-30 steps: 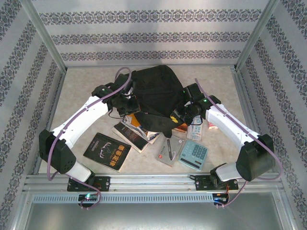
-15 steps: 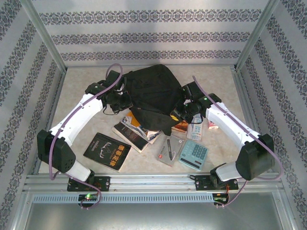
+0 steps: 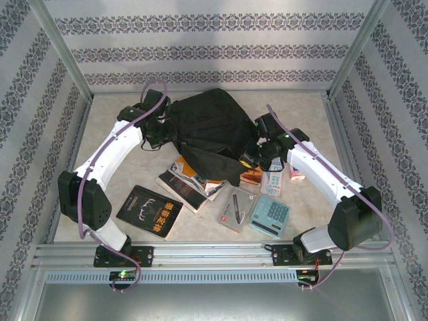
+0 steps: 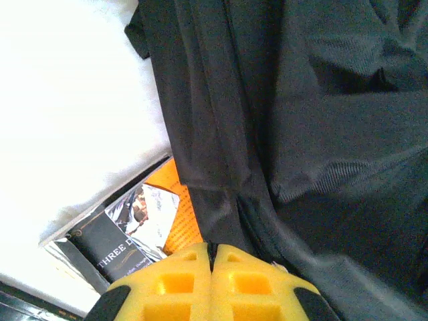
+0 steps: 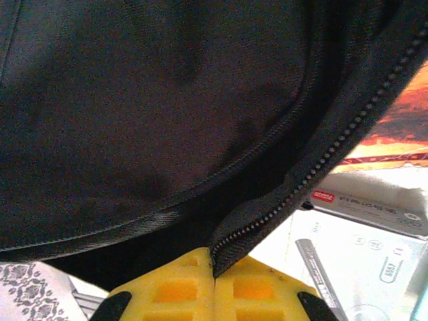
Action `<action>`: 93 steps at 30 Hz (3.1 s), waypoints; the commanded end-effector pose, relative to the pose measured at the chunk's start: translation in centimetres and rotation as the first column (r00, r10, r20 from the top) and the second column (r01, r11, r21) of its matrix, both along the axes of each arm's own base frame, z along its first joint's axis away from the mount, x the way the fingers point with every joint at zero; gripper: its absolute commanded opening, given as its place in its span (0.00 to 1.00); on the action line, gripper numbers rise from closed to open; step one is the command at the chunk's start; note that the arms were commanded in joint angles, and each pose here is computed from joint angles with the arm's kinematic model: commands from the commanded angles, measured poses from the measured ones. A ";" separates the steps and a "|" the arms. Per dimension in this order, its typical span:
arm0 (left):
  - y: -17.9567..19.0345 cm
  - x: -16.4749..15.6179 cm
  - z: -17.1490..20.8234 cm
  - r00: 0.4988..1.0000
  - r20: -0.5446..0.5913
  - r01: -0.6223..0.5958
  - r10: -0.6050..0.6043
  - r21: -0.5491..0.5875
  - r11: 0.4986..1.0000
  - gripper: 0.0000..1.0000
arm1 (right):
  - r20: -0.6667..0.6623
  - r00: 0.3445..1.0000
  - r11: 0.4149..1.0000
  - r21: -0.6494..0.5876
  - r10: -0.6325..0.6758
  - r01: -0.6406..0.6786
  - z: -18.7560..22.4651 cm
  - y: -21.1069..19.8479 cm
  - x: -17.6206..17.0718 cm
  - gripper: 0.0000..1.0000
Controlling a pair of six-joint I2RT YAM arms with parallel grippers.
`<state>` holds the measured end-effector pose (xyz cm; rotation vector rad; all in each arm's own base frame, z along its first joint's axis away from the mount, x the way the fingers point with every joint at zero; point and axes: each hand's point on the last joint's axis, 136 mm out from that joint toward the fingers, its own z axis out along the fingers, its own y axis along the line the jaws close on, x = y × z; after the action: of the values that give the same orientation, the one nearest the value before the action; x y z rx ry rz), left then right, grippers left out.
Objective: Pack the student bag
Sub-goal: Unzip the student bag at the top-center of the table, then pick up the student bag from the top-center of the table.
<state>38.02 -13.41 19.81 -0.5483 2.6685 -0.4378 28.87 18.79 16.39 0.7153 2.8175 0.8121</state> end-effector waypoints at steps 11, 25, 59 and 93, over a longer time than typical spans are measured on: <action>-1.1 -3.0 0.7 0.996 0.040 0.077 -0.077 0.004 0.997 0.00 | -0.014 0.999 0.988 -0.148 -0.047 0.044 -0.3 -3.4 2.5 0.09; 4.6 0.0 0.9 0.998 0.056 -0.045 0.033 0.238 0.970 0.00 | 0.029 0.999 0.972 -0.232 -0.037 0.043 0.6 -5.3 6.0 0.00; 8.5 -8.1 7.8 0.959 0.258 -0.189 0.116 0.278 0.942 0.44 | 0.269 0.722 0.763 -0.092 0.638 -0.640 2.8 14.3 3.9 0.00; -3.2 10.4 -3.2 0.883 -0.054 0.415 -0.466 0.554 0.722 0.76 | 0.294 0.917 0.955 -0.201 0.271 -0.217 8.1 -1.2 0.5 0.71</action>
<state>47.24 -17.84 17.08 0.2184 2.6463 0.0875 30.06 18.14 23.09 0.1510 2.6655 0.6004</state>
